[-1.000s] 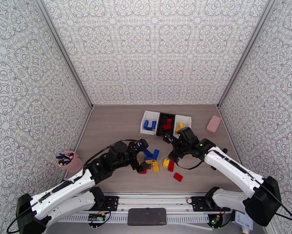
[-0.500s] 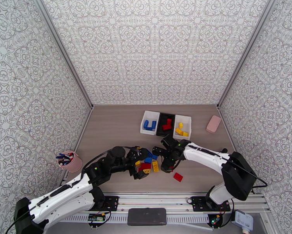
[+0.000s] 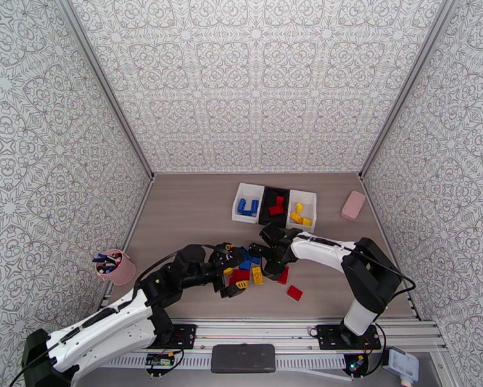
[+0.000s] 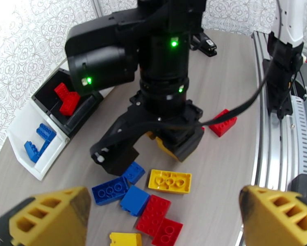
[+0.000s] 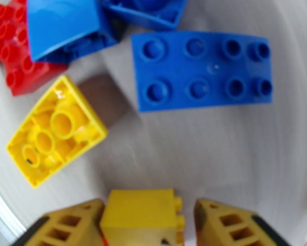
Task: Sort the legos into containers by color
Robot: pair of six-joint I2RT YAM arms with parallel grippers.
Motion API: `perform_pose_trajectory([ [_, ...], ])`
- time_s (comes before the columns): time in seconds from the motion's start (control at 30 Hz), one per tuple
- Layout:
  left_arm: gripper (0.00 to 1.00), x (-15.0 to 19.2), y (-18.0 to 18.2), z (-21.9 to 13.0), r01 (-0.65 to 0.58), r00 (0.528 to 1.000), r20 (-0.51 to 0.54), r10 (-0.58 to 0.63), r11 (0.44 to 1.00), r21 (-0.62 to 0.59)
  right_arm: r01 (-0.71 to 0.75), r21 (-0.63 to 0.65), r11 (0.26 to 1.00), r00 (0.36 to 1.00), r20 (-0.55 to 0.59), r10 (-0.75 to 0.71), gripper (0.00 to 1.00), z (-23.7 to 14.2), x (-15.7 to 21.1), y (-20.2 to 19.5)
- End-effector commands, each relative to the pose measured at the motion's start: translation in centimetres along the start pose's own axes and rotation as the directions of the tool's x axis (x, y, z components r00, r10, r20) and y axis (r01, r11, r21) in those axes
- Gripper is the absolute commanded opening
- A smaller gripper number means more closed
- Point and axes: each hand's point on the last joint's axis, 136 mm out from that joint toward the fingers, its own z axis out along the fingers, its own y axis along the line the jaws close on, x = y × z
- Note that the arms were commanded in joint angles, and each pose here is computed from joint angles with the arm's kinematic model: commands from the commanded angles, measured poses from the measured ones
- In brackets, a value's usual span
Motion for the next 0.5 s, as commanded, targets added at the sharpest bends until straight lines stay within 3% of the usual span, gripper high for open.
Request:
perform_pose_trajectory([
  [0.0, 1.00, -0.5, -0.4, -0.1, -0.022, 0.999, 0.035, 0.022, 1.000, 0.018, 0.004, 0.040, 0.999, 1.000, 0.023, -0.005, 0.50, -0.5, -1.2, -0.8],
  [0.27, 1.00, -0.5, -0.5, 0.5, -0.015, 0.999, 0.043, 0.013, 0.999, 0.036, -0.014, 0.083, 0.996, 0.998, 0.057, 0.010, 0.35, -1.8, -1.6, -1.4],
  [0.47, 1.00, -1.4, 0.2, 1.3, 0.012, 0.996, 0.089, -0.013, 1.000, 0.013, -0.084, 0.110, 0.990, 0.972, 0.230, 0.057, 0.28, -5.7, -3.7, -2.1],
])
